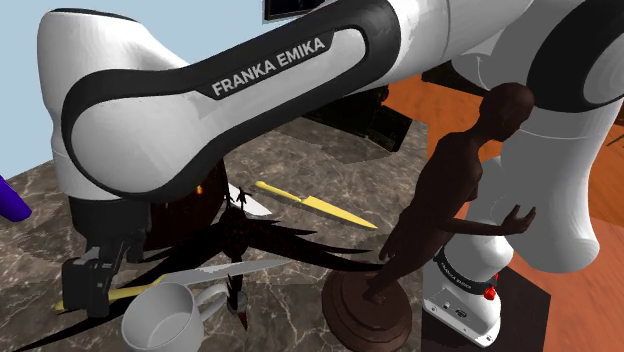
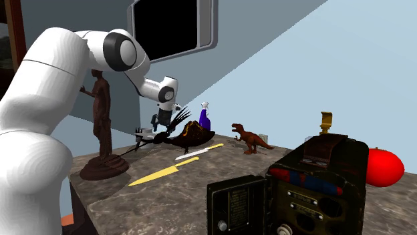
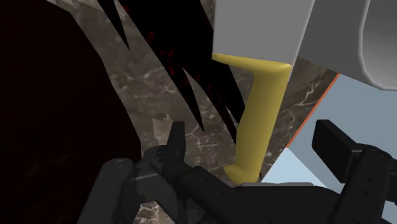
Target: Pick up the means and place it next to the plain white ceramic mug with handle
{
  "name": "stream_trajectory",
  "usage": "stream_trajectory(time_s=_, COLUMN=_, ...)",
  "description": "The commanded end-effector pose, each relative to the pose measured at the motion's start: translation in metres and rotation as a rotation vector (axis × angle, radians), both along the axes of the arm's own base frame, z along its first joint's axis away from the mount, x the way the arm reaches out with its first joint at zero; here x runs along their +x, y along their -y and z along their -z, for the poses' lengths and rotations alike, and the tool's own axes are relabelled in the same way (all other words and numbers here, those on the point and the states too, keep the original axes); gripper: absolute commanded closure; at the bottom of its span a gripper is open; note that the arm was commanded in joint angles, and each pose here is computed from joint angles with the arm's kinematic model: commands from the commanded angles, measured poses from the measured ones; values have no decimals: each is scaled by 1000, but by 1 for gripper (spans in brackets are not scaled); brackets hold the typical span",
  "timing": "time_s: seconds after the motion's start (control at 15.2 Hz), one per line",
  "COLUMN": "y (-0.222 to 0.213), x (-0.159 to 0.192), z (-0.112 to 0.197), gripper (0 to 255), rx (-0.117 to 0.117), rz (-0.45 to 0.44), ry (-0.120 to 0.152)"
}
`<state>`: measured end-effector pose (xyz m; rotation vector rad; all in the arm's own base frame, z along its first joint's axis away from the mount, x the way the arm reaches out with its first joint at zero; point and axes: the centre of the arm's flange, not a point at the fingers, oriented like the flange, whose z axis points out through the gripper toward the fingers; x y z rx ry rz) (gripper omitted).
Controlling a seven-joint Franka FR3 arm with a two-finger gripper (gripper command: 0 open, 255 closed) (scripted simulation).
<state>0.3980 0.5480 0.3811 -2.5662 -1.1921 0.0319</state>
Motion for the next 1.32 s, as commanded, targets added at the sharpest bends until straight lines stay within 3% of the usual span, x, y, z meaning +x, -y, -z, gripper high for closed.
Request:
stream_trajectory(time_s=0.0, y=-3, x=-1, z=7, gripper=0, rx=1, rz=0, ry=0)
stream_trajectory(time_s=0.46, y=-3, x=-1, z=7, gripper=0, rx=1, rz=0, ry=0)
stream_trajectory(time_s=0.53, y=-3, x=-1, z=7, gripper=255, rx=1, rz=0, ry=0)
stream_trajectory(time_s=1.25, y=-3, x=-1, z=-4, gripper=255, rx=1, rz=0, ry=0)
